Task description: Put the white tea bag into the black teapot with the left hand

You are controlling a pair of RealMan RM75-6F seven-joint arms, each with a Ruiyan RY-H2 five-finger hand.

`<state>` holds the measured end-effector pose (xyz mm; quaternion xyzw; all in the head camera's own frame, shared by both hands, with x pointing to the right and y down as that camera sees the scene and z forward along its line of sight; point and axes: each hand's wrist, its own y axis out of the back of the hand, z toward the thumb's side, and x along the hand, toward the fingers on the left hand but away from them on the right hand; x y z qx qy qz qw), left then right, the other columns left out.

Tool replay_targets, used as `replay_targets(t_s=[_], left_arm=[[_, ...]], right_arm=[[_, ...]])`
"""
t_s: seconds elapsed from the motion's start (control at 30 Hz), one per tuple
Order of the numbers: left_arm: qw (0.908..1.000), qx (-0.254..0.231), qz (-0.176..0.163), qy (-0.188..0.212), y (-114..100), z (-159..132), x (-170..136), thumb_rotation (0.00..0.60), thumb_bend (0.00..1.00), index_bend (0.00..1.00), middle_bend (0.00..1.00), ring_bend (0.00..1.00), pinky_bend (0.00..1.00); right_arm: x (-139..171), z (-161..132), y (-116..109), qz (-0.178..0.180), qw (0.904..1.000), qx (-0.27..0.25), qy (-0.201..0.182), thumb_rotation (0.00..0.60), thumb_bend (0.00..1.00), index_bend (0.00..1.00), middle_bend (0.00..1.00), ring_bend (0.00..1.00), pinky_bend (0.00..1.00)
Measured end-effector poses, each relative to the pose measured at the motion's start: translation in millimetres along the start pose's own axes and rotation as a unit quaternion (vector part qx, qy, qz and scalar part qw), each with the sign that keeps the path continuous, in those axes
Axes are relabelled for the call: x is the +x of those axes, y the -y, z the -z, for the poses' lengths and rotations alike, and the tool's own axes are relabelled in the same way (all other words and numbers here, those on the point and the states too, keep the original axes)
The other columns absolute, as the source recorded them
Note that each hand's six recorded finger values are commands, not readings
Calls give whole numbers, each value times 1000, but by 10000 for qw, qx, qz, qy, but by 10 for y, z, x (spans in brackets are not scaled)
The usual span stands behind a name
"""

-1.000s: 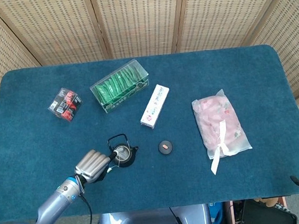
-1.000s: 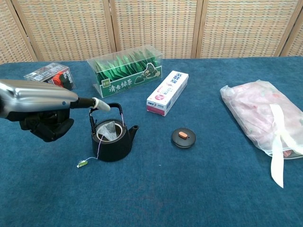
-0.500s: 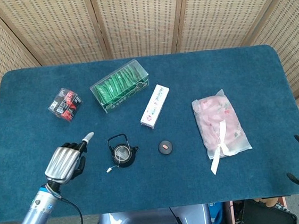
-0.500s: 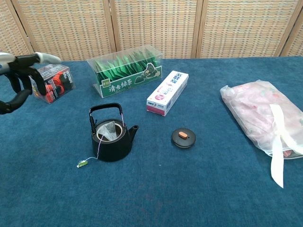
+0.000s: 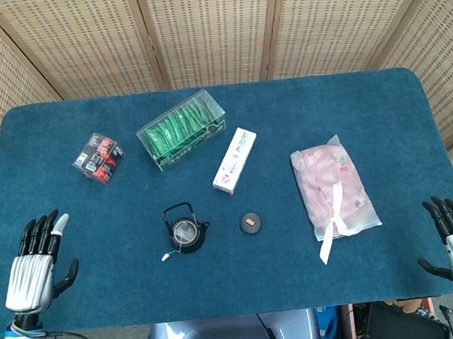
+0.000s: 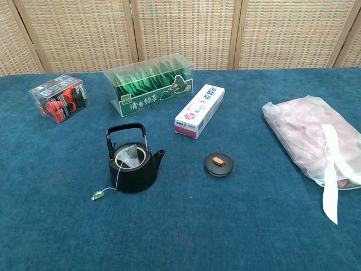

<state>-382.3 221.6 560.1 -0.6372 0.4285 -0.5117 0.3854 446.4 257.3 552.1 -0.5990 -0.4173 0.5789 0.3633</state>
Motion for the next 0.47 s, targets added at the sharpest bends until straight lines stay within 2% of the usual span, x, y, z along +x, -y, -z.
replay_targets(t_s=[0.13,0.47], left_arm=[[9999,-71,-45,-150,-8,64,-121,600,417,15,0,0,0],[9995,-66,191,-255,51,100,-165,600,416,15,0,0,0]], right_arm=[[-18,-9,9,-6,10000,-9,-3,600,170,74,124,28,81],[5,-13,-15,56,10000,2,7,600,170,75,123,28,81]])
